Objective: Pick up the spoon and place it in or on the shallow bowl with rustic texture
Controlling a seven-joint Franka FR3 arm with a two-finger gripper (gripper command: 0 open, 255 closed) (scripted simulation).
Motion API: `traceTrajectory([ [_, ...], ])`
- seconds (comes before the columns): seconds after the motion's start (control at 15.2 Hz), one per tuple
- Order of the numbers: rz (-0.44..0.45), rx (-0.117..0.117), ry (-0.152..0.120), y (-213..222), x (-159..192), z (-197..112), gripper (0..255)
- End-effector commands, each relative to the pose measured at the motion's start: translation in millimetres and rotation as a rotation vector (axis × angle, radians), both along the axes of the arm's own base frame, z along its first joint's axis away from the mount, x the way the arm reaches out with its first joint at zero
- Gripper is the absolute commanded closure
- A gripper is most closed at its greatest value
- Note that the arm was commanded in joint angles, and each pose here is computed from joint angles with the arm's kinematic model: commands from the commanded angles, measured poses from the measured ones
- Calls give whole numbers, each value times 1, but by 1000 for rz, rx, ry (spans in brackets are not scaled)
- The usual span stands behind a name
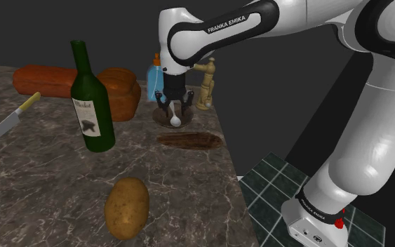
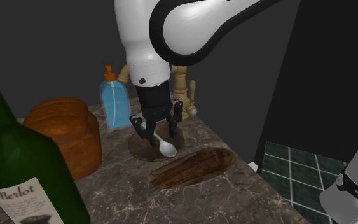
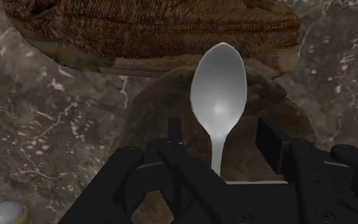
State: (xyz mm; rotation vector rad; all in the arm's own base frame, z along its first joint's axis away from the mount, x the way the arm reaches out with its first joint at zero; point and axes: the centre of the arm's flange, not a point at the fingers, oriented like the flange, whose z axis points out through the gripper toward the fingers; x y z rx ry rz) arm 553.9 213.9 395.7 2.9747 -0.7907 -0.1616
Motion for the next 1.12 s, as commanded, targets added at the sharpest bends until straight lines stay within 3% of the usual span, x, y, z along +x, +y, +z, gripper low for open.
traceTrajectory([
  [0.0,0,0,0,0,0,0,0],
  [0.26,0,0,0,0,0,0,0],
  [0.53,0,0,0,2,6,50,0],
  [1.06,0,0,0,1,6,50,0],
])
